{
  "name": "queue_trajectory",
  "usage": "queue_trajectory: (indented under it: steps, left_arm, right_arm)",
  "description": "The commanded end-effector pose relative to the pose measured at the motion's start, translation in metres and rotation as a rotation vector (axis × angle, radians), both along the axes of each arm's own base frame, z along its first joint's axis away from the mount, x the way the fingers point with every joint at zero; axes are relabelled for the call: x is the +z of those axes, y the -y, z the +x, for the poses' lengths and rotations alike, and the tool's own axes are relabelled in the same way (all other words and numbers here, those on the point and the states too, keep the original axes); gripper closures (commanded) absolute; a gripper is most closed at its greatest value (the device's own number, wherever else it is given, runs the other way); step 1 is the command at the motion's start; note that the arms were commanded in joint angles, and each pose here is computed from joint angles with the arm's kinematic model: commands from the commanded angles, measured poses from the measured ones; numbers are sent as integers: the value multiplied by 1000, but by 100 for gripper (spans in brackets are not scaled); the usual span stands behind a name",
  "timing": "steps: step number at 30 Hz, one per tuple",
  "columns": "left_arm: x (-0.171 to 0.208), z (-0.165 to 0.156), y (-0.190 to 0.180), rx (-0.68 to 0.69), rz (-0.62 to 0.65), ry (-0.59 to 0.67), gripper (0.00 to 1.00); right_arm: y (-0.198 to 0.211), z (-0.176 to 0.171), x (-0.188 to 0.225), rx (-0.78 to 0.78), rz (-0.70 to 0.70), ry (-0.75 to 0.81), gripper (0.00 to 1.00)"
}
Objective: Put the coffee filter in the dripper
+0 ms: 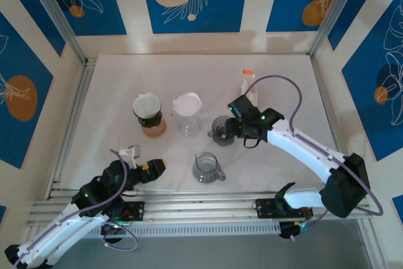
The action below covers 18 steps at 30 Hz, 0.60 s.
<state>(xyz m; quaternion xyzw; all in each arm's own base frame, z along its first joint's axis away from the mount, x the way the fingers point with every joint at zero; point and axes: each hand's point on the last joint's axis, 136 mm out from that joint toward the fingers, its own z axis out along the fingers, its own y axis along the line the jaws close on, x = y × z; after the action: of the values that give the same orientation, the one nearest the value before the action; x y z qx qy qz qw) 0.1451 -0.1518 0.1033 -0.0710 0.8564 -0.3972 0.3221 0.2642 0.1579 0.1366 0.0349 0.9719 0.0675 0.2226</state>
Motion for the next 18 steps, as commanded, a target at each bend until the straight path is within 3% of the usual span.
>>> queue_trajectory:
  steps: [1, 9, 18]
  left_arm:
    - [-2, -2, 1, -2, -5, -9, 0]
    - [-2, -1, -1, 7, -4, -11, 0]
    - [-5, -1, -3, 14, 5, -18, 0]
  right_arm:
    - [-9, 22, -1, 34, 45, -6, 37]
    - [-6, 46, -36, -15, 64, -94, 41]
    - [-10, 40, -58, -28, 92, -149, 77]
